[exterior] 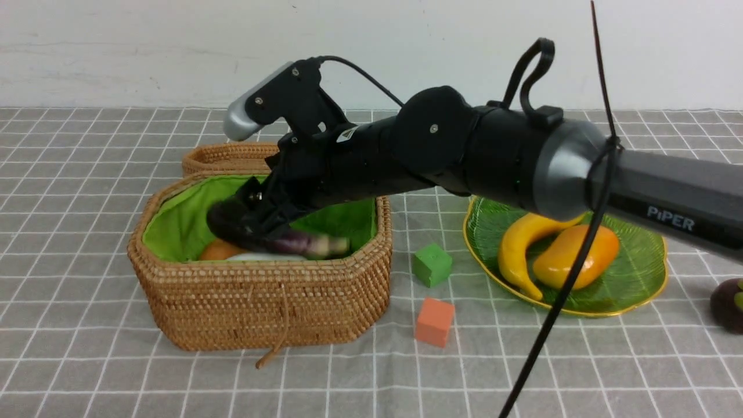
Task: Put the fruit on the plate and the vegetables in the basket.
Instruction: Grab an eggplant with your right arm and place it in the basket on the left, then use the right arm to grab a mangosteen and put it into the right plate
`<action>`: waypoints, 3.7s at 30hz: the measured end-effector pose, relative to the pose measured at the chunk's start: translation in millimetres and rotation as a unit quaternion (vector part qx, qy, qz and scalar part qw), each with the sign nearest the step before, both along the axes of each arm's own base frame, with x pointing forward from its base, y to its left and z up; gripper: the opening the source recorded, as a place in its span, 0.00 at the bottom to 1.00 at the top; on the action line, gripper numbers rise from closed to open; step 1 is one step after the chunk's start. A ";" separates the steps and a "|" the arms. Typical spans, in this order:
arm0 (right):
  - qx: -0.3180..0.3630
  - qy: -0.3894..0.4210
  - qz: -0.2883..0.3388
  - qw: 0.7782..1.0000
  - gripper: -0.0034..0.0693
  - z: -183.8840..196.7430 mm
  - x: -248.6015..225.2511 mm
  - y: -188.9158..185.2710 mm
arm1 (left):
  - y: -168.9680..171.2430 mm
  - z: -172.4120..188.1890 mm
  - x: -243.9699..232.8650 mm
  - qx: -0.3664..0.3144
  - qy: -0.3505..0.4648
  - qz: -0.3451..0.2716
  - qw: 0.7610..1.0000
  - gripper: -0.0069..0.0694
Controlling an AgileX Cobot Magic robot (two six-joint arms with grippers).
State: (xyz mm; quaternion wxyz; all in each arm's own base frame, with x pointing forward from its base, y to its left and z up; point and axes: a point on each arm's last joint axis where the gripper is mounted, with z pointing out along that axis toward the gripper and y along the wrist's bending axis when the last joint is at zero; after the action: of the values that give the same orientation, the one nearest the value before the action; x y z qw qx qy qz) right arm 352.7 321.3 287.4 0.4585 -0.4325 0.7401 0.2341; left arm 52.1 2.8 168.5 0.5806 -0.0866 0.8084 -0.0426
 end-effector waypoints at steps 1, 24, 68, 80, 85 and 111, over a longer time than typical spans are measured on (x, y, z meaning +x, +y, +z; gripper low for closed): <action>-0.003 0.000 0.005 1.000 0.98 3.5 -0.1 -4.4 | 0.0 0.0 0.0 0.000 0.000 0.000 1.000 0.35; -0.098 0.404 -0.525 0.743 0.79 -8.9 -5.4 -368.2 | 0.0 0.0 0.0 0.000 0.000 0.000 1.000 0.39; -0.063 0.410 -0.615 0.670 0.73 -89.7 -0.7 -412.8 | 0.0 0.0 0.0 0.000 0.000 0.000 1.000 0.40; 0.011 0.374 -0.499 0.782 0.73 -68.6 20.3 -355.3 | 0.0 0.0 0.0 0.000 0.000 0.000 1.000 0.40; 0.008 0.336 -0.477 0.812 0.73 -65.5 28.5 -328.6 | 0.0 0.0 0.0 0.000 0.000 0.000 1.000 0.40; -0.046 0.323 -0.488 0.809 0.87 -29.4 2.5 -333.3 | 0.0 0.0 0.0 0.001 0.000 0.000 1.000 0.40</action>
State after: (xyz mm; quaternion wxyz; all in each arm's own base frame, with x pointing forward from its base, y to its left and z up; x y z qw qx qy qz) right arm 355.2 -11.9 258.0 0.2263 0.0658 0.9692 0.0710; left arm 52.1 2.8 168.5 0.5807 -0.0859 0.8085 -0.0421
